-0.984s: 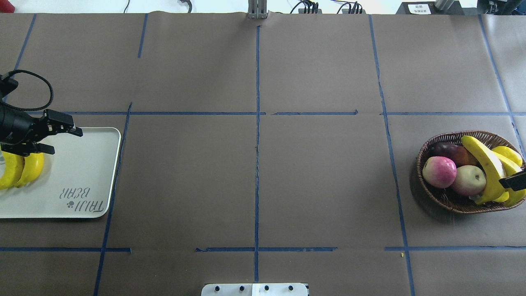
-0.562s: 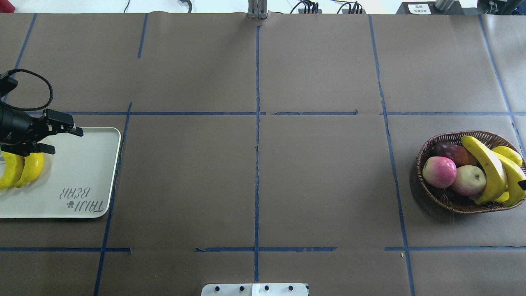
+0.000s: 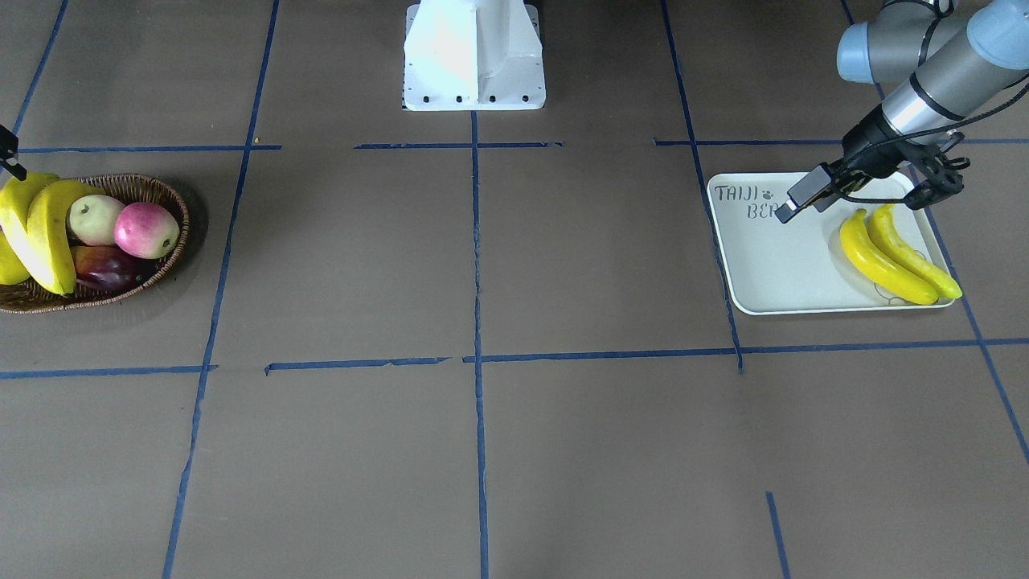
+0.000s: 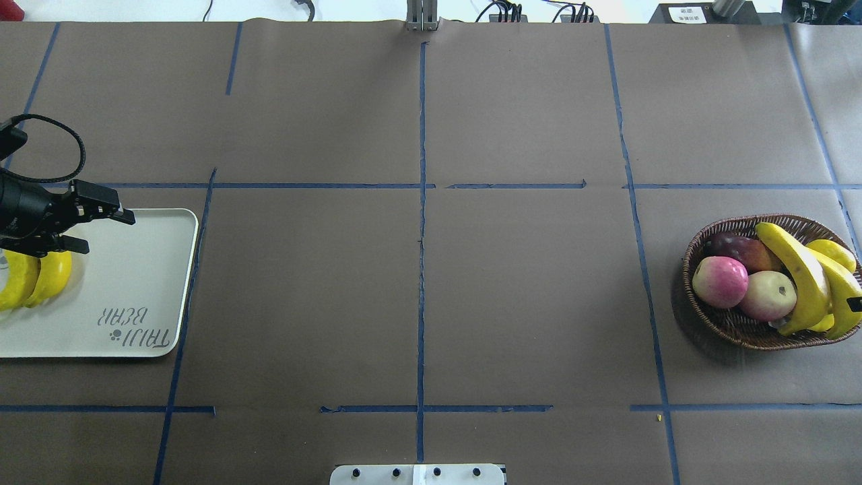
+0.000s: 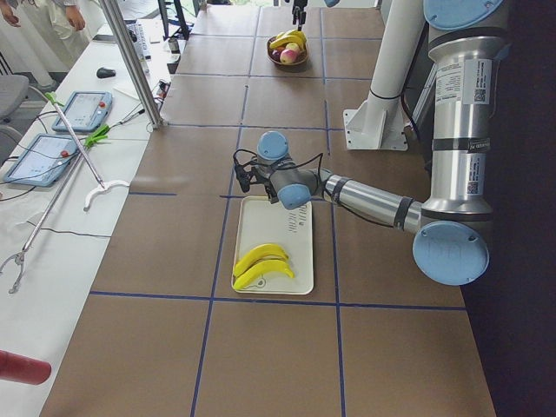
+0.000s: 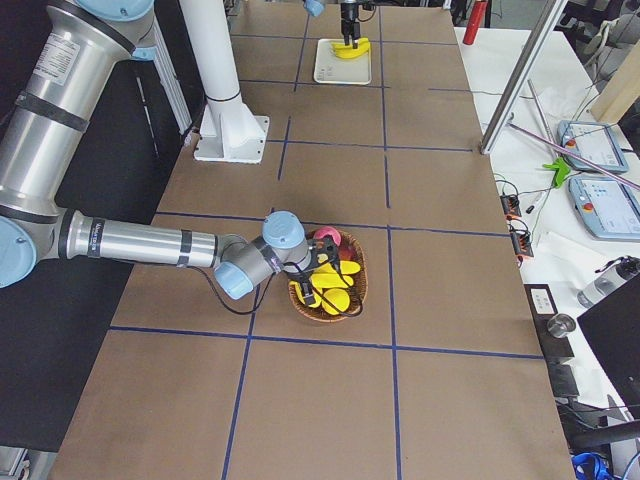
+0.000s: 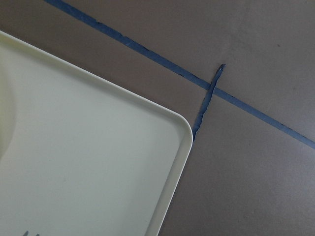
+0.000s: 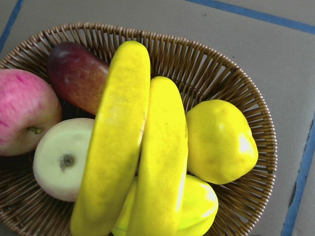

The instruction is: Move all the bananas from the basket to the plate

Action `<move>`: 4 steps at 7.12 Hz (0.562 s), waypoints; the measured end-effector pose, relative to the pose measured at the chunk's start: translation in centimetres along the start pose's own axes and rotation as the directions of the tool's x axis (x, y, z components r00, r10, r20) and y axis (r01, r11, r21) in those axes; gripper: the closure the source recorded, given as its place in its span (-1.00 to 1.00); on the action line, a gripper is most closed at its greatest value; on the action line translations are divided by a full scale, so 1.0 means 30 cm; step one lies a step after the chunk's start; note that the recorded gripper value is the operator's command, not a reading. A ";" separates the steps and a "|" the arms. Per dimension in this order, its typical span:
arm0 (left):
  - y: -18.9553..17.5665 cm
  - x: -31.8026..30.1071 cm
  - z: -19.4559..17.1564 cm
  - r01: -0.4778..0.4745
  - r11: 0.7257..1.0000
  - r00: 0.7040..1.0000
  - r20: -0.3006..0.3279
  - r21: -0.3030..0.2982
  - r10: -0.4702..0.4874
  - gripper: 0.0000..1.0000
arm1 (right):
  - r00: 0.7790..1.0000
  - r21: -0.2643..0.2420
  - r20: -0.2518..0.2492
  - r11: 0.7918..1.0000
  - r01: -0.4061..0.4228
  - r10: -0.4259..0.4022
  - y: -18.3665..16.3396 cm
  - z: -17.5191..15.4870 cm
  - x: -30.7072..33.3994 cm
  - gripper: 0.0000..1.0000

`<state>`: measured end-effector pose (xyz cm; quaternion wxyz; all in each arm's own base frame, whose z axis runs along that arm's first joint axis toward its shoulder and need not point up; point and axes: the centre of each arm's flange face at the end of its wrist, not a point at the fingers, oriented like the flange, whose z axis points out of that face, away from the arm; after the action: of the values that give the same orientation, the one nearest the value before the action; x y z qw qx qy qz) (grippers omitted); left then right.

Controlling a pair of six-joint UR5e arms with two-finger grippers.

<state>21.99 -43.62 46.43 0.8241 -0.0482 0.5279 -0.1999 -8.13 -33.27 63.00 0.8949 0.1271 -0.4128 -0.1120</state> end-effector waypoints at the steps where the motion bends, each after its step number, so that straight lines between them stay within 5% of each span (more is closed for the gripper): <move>1: 0.000 -0.001 0.000 0.000 1.000 1.000 0.001 0.000 0.000 -1.00 | 1.000 0.002 0.009 1.000 -0.027 0.027 -0.007 0.007 -0.001 -0.59; 4: 0.000 -0.001 0.000 0.000 1.000 1.000 0.000 0.000 0.000 -1.00 | 0.997 -0.007 0.032 0.998 -0.066 0.066 -0.023 0.018 -0.015 -0.38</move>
<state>21.98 -43.61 46.46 0.8241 -0.0483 0.5277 -0.2000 -8.91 -33.86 62.79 0.8918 0.1089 -0.4306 -0.0858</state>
